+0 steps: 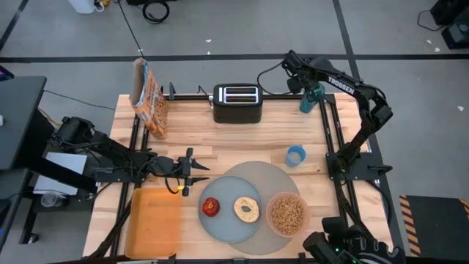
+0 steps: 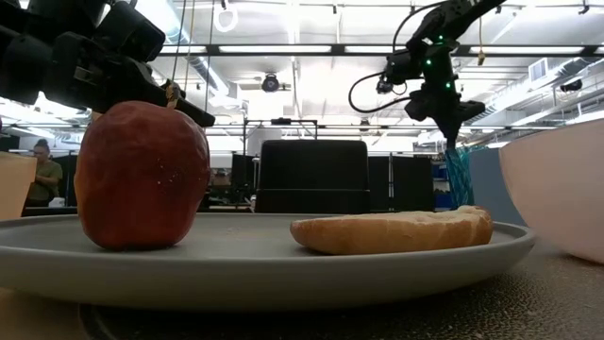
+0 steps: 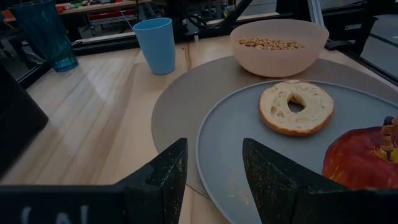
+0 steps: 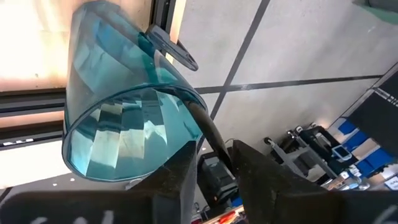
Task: Arrange a breakfast setting
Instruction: Put the spoon on the gray placemat to the right side of the blue plate
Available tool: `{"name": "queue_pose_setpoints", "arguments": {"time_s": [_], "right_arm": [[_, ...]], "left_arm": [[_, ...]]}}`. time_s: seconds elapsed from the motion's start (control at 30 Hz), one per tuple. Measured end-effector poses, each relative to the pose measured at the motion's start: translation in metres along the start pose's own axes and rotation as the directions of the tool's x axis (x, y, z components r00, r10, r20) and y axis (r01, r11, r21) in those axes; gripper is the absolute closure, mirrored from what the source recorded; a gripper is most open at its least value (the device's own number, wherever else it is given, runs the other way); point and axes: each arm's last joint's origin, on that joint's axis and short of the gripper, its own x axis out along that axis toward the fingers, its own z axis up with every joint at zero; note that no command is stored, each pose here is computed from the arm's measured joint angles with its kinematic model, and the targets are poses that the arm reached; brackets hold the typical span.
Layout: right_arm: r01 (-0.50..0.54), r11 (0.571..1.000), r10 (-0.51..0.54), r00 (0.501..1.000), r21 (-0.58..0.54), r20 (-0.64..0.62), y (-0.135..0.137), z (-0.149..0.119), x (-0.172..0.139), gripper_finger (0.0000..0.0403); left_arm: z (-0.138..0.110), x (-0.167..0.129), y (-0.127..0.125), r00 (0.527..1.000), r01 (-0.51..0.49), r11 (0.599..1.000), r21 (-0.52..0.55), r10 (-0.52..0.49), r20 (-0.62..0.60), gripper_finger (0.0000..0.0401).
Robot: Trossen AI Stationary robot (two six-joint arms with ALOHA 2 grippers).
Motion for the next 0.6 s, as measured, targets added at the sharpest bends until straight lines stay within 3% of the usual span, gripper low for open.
{"name": "queue_pose_setpoints", "arguments": {"time_s": [0.4,0.6], "right_arm": [[0.016,0.999,-0.014,0.999,0.037,-0.052,0.0007,-0.0019,-0.0002,0.0386],[0.016,0.999,-0.012,0.996,0.047,-0.084,0.0057,0.0001,-0.0045,0.0382]], "left_arm": [[0.0015,0.0000,0.0001,1.000,-0.001,1.000,-0.005,0.001,0.015,0.0239],[0.0015,0.0000,0.0001,1.000,-0.001,1.000,-0.005,0.001,0.015,0.0239]]}}
